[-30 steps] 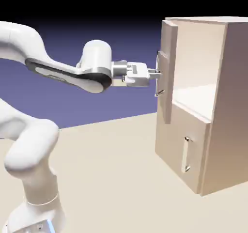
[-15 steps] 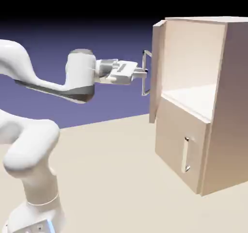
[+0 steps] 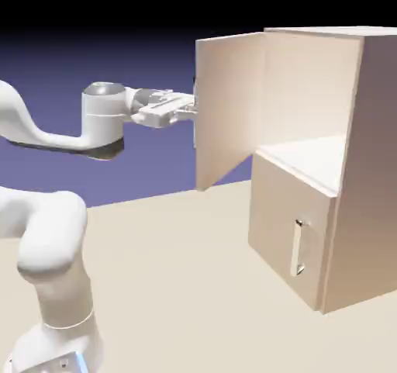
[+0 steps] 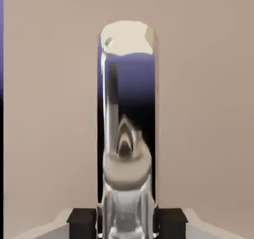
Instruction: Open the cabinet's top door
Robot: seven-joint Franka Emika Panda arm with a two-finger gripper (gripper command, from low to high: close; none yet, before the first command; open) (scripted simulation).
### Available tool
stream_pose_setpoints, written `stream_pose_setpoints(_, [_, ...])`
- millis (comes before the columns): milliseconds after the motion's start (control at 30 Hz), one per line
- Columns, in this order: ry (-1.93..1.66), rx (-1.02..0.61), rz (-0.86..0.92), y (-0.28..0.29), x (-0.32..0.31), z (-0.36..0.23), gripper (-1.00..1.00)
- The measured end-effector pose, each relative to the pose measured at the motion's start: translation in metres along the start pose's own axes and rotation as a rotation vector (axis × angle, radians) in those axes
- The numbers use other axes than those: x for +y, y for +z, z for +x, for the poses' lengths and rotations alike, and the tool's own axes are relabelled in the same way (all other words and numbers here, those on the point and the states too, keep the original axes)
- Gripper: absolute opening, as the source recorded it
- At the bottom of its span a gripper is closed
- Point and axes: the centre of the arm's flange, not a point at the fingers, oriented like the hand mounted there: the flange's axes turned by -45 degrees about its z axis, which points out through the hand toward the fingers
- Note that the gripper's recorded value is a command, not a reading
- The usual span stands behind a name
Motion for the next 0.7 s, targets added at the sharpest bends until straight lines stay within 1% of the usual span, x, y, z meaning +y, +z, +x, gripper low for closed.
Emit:
stream_pose_setpoints(367, [0.0, 0.0, 0.291, -0.08, 0.054, 0.0, -1.0])
stream_pose_setpoints(700, [0.0, 0.0, 0.52, -0.129, 0.112, 0.0, -1.0])
